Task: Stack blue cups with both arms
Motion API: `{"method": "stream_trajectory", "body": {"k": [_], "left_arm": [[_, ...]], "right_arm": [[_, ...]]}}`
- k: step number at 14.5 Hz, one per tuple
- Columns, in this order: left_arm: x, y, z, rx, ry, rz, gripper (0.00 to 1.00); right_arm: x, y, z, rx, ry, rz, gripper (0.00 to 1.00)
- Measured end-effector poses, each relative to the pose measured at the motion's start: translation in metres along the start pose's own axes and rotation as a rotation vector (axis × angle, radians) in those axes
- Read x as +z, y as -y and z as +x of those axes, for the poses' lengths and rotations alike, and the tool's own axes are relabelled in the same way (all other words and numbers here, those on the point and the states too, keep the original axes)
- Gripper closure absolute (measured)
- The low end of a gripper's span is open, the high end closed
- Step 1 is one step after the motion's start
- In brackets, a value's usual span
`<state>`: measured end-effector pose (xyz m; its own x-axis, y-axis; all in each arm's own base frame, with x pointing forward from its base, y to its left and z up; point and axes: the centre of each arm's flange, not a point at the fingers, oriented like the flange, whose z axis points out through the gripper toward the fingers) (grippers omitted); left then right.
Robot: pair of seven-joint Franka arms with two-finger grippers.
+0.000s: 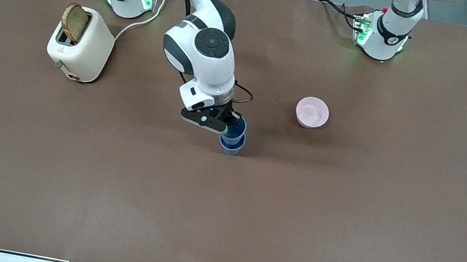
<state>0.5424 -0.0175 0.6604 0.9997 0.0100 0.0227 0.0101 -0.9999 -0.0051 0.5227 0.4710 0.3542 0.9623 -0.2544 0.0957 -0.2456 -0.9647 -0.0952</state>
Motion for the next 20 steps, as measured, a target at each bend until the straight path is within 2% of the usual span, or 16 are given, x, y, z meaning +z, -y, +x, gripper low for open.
{"method": "stream_trajectory", "body": {"k": [2,20], "left_arm": [[0.000,0.000,0.000,0.000,0.000,0.000,0.00],[0.000,0.000,0.001,0.000,-0.006,0.000,0.00]], "right_arm": [[0.003,0.002,0.001,-0.001,-0.003,0.015,0.96],[0.040,0.001,-0.009,-0.049,-0.001,-0.031,0.96]]}}
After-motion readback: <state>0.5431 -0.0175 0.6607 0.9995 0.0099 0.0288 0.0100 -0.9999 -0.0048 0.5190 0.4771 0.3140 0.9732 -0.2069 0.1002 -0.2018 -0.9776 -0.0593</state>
